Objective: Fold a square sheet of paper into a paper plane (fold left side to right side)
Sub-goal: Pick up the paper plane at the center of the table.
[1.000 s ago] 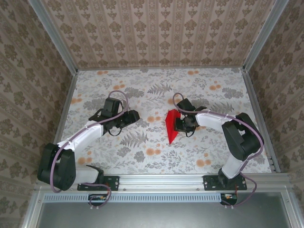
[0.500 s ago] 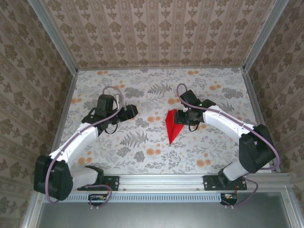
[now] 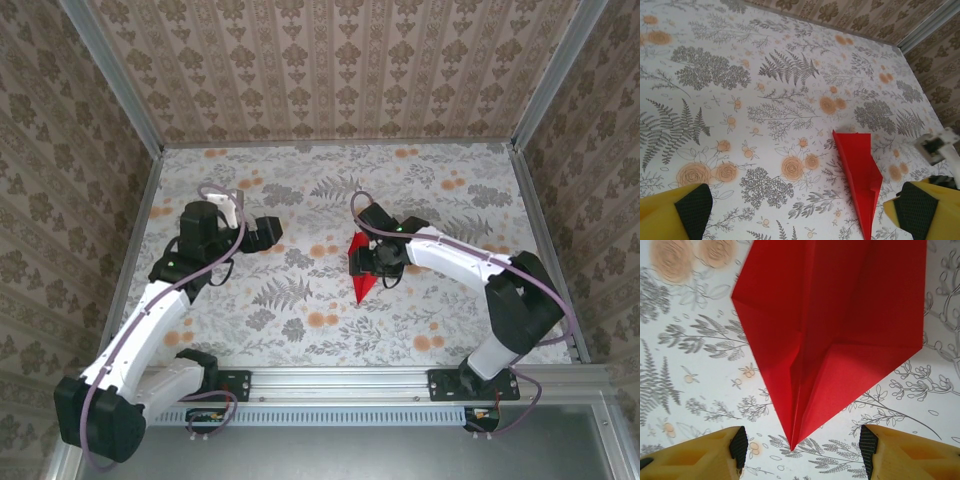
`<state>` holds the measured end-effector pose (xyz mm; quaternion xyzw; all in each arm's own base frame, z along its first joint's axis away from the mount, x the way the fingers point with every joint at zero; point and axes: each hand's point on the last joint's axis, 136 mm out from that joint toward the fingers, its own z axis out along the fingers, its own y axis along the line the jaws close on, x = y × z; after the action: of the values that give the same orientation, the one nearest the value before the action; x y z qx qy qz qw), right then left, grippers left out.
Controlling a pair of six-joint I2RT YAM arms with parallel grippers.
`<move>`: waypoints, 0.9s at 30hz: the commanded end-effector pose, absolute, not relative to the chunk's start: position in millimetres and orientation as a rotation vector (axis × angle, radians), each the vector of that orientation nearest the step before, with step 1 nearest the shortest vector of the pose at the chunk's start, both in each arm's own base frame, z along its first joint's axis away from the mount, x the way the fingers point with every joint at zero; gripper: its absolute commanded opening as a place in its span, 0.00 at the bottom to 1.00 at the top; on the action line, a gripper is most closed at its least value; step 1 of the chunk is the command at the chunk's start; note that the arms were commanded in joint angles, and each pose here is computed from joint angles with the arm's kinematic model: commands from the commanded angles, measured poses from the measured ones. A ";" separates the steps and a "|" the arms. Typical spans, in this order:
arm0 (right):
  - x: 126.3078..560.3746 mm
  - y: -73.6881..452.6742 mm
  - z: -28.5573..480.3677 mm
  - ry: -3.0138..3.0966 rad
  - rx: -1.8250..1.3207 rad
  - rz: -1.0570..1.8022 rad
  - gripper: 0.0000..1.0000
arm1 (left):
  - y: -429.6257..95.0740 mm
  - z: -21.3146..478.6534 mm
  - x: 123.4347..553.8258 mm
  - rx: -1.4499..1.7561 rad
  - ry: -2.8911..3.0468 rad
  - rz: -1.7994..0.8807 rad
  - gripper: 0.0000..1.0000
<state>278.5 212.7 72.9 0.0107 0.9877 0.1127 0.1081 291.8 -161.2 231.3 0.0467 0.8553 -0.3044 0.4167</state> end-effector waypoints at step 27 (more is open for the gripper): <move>286.9 223.8 25.0 2.980 0.057 0.253 0.19 | -156.7 226.0 286.2 0.153 2.189 -0.738 1.00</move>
<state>281.1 218.3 20.5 0.0210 0.9940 0.0840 0.0665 285.5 -157.1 219.4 0.0495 0.8689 -0.2925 0.3962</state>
